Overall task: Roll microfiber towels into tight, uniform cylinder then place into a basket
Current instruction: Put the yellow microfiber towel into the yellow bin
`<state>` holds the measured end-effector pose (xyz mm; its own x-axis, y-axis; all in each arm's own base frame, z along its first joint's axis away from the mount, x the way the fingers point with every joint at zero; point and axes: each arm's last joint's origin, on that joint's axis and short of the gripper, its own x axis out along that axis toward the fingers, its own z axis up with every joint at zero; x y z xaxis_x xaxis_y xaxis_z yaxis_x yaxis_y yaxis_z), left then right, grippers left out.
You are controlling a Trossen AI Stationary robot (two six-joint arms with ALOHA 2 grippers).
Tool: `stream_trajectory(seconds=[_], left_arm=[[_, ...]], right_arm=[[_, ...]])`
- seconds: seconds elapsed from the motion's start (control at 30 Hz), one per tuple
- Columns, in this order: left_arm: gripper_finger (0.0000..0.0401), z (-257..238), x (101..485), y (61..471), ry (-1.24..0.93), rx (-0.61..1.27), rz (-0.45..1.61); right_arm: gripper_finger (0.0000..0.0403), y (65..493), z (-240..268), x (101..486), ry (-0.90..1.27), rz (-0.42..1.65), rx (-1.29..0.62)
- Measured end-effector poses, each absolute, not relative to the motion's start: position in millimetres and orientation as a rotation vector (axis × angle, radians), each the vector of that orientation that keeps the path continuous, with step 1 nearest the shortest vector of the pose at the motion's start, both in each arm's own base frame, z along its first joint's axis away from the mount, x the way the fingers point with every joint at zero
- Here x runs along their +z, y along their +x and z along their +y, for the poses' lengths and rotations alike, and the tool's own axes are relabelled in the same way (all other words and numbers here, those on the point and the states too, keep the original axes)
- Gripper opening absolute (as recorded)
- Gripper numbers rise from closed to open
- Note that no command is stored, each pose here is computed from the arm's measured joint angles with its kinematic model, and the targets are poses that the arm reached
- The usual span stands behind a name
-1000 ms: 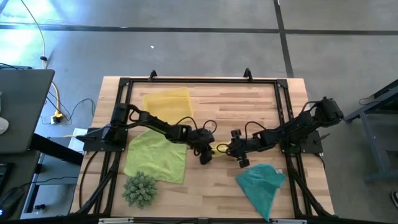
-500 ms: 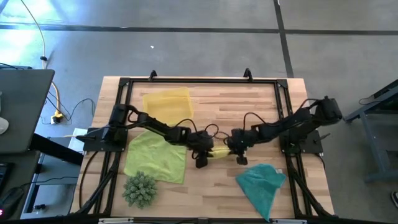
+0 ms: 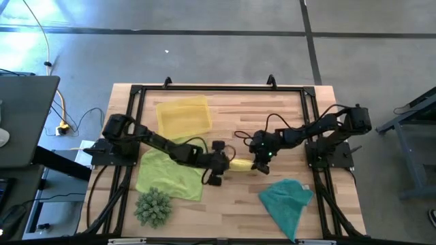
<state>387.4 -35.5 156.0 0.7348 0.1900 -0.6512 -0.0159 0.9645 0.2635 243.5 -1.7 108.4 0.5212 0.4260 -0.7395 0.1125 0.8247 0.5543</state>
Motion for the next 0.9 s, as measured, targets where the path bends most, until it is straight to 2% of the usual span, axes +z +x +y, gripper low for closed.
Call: stream_trajectory(seconds=[0.13,0.4,0.6,0.9], left_arm=[[0.0129,-49.7,155.5,399.6,0.283,0.079,0.593],[0.013,-40.1,130.6,411.0,0.204,0.128,0.551],[0.0155,-41.3,116.1,420.5,0.196,0.124,0.478],[0.0188,-33.5,91.7,442.3,0.312,0.155,0.557]], right_arm=[[0.0007,243.6,-4.2,108.7,0.619,1.018,0.182],[0.0033,244.4,-4.7,109.1,0.627,1.01,0.164],[0.0041,244.6,-4.8,109.2,0.641,1.011,0.152],[0.0039,245.0,-4.9,109.6,0.654,1.008,0.14]])
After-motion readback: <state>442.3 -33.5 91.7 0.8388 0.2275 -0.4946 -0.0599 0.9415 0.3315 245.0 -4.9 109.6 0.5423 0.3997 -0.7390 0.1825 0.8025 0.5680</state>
